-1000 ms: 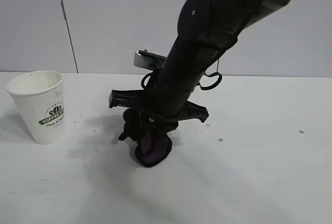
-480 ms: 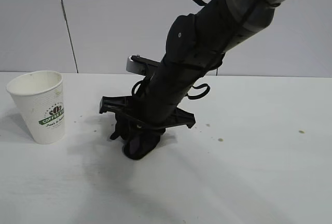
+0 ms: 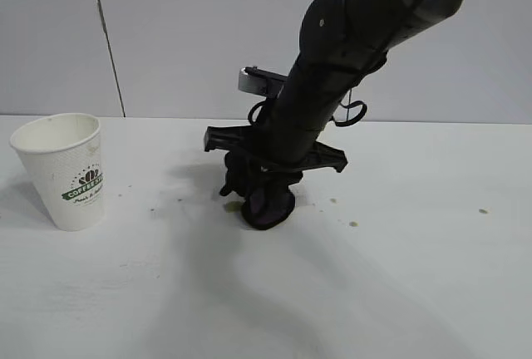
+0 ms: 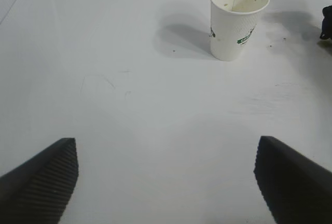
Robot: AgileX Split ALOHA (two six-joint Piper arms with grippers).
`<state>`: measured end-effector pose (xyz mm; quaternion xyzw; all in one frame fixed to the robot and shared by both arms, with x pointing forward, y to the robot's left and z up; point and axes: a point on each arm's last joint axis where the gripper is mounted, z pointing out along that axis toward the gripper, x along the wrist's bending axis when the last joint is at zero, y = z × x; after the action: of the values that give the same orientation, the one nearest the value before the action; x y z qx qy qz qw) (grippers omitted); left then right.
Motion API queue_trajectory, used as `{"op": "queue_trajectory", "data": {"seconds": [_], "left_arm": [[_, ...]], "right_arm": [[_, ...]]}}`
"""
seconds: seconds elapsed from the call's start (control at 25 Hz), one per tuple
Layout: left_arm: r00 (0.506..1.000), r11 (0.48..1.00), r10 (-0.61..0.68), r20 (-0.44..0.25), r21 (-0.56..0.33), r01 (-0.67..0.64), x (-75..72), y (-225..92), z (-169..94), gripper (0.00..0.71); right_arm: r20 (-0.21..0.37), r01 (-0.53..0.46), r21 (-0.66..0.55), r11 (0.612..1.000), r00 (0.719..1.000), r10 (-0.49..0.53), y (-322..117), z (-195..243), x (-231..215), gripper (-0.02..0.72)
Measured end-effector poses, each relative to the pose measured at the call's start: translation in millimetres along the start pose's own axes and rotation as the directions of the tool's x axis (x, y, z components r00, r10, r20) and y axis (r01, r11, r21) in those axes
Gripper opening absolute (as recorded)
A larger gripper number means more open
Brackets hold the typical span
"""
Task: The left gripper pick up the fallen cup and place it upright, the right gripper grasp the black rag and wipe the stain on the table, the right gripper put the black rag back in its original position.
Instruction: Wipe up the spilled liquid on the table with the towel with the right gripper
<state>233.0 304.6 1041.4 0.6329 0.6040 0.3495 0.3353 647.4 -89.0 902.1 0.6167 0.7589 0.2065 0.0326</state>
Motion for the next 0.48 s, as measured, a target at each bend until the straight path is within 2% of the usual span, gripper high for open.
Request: {"op": "queue_trajectory", "data": {"seconds": [0.12,0.24,0.32,0.48], "left_arm": [[1.0,1.0,0.0,0.0,0.0,0.0,0.0,0.0,0.0,0.664],[1.0,1.0,0.0,0.0,0.0,0.0,0.0,0.0,0.0,0.664],[1.0,1.0,0.0,0.0,0.0,0.0,0.0,0.0,0.0,0.664],[1.0,1.0,0.0,0.0,0.0,0.0,0.0,0.0,0.0,0.664]], "right_arm": [[0.069,-0.002,0.083,0.997,0.998,-0.003,1.8,-7.1,-21.0,0.094],[0.105,-0.006,0.149,0.989,0.994,-0.01,1.0,-12.4,-31.3,0.094],[0.103,-0.017,0.169,0.985,0.995,-0.001,-1.0,-12.6,-30.8,0.094],[0.04,-0.034,0.121,0.992,0.999,0.029,0.6,-9.9,-12.6,0.094]]}}
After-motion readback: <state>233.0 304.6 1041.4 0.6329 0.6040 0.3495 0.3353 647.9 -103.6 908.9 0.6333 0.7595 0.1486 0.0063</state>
